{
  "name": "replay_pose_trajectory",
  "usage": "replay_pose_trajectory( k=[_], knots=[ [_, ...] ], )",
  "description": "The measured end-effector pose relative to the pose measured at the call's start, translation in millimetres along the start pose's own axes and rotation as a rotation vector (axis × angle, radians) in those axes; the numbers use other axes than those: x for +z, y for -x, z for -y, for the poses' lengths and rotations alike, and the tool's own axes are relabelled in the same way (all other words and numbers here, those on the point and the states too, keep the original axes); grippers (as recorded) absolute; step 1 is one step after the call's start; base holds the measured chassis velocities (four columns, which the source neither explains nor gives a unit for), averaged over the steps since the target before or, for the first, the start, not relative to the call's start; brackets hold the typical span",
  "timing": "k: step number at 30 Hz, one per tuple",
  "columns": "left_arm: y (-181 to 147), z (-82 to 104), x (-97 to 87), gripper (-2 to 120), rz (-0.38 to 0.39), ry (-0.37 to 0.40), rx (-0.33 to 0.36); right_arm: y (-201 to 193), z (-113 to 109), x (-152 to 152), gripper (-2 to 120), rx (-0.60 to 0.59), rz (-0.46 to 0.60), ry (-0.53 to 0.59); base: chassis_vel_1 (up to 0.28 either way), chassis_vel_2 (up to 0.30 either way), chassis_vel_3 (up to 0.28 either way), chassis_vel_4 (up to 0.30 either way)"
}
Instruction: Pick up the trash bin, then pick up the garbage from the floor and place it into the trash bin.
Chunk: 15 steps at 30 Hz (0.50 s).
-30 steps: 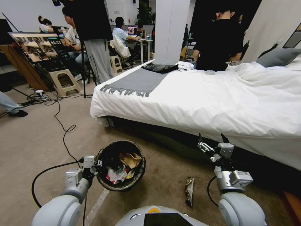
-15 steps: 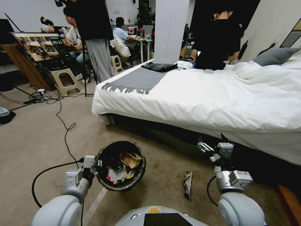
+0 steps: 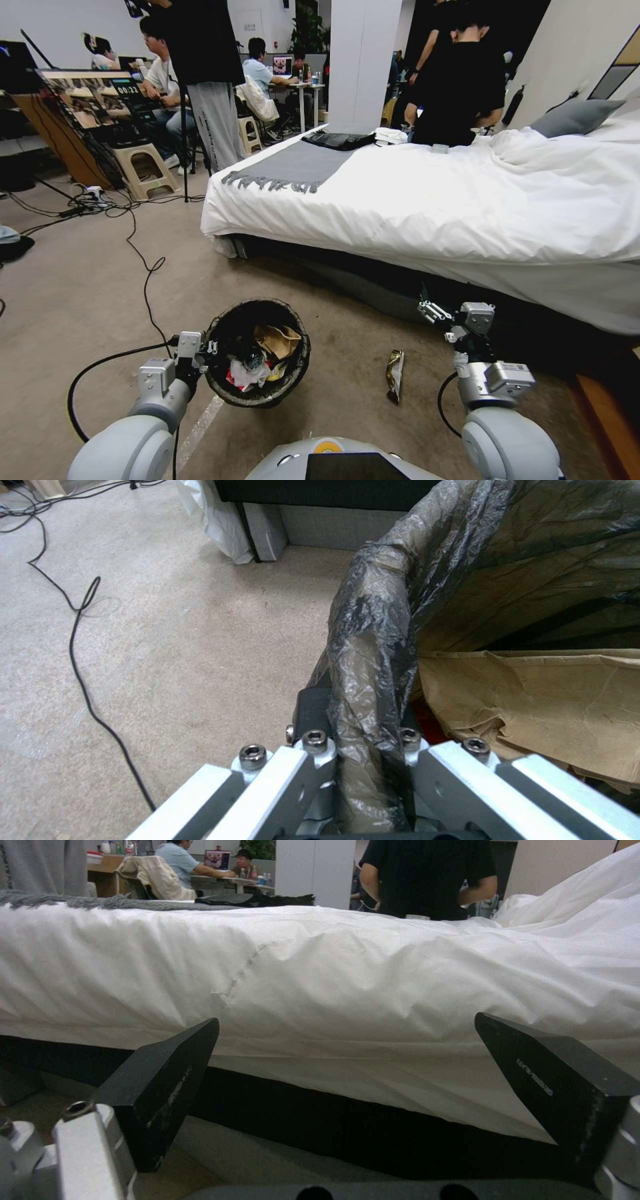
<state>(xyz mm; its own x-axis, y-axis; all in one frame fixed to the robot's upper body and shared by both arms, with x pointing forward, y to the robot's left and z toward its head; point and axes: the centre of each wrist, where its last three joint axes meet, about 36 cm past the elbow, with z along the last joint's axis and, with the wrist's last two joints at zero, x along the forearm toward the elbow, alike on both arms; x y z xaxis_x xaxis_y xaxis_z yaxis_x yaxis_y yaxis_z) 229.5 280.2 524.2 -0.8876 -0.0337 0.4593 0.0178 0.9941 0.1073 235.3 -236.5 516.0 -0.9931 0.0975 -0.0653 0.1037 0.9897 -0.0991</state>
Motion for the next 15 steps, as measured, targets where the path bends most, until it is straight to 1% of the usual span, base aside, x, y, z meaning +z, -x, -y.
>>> replay_pose_trajectory(
  k=[4, 11, 15],
  knots=[
    [-0.1, -0.1, 0.2, 1, -0.002, 0.0, -0.002, 0.6, -0.6, -0.4, 100, -0.004, 0.003, 0.001, 0.011, -0.011, -0.015, 0.01],
    [-0.4, -0.3, 0.6, 1, -0.005, 0.001, -0.003, 2.3, -2.9, -1.0, 100, -0.009, 0.01, 0.009, 0.071, -0.072, -0.065, 0.066],
    [-0.4, -0.6, 0.5, 1, -0.005, 0.004, -0.004, 6.6, -2.6, 3.1, 100, -0.002, -0.007, 0.005, 0.006, -0.009, -0.007, 0.014]
  ],
)
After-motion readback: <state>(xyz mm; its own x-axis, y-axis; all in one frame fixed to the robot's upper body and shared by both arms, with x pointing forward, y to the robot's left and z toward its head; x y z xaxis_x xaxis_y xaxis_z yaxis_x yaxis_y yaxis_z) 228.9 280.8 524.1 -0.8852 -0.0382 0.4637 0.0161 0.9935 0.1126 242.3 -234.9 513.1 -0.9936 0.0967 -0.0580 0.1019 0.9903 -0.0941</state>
